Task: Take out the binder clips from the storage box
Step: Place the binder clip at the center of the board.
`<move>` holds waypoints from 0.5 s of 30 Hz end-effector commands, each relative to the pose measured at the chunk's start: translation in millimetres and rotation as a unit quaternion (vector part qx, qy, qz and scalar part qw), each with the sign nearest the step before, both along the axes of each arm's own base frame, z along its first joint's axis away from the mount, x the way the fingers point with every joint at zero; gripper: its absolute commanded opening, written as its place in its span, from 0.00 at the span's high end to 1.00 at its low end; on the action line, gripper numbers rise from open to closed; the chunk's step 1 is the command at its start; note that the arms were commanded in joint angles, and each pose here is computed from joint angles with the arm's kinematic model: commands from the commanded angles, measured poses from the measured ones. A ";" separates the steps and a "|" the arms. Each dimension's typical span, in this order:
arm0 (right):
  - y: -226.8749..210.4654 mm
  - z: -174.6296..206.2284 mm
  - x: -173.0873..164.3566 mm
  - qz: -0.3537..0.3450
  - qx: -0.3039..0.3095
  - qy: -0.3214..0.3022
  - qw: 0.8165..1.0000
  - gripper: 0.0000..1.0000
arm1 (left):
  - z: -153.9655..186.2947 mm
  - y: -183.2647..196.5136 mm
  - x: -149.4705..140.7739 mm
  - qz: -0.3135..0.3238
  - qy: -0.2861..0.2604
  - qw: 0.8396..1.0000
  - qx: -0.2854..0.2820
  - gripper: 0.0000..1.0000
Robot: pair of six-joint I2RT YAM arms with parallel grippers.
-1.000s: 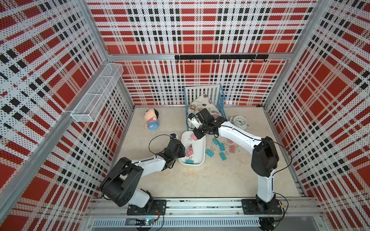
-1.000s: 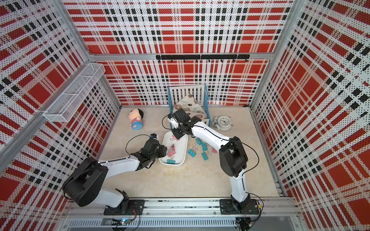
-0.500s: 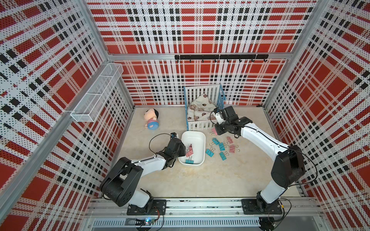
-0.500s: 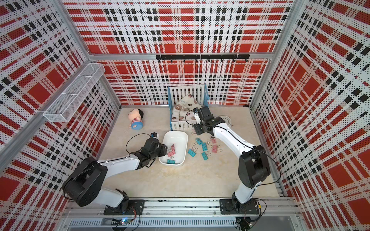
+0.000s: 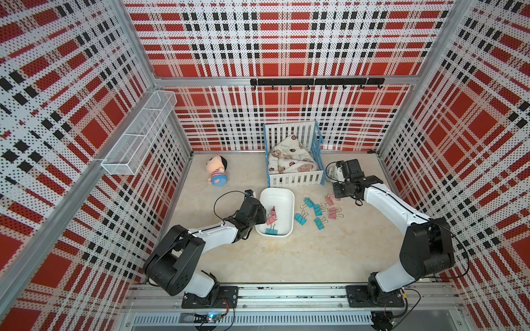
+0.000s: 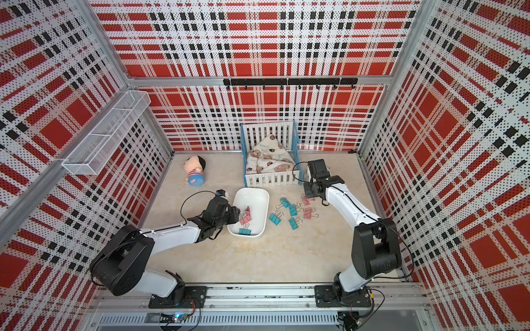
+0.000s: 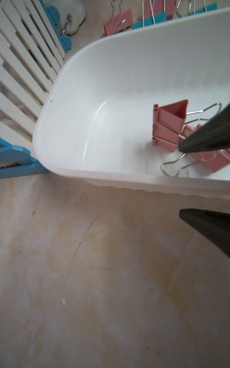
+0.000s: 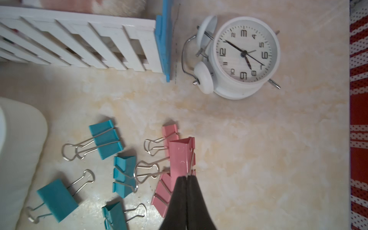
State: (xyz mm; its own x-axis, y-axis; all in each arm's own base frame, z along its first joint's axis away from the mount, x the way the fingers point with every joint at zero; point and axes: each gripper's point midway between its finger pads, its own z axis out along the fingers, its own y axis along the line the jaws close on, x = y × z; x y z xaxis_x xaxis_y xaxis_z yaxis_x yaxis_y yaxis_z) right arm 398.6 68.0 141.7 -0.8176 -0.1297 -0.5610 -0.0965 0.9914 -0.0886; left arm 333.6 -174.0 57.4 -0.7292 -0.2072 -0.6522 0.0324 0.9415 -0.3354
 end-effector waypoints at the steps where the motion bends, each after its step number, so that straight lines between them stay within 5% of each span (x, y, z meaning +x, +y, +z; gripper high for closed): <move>1: -18.8 1.4 4.3 -0.040 -0.010 -0.013 0.999 1.00 | 5.4 -5.3 4.2 -0.007 -0.007 1.000 0.002 0.47; 15: -39.7 -39.2 11.2 -0.078 -0.055 0.021 0.995 1.00 | 2.4 -3.5 3.2 -0.005 -0.004 1.000 0.004 0.46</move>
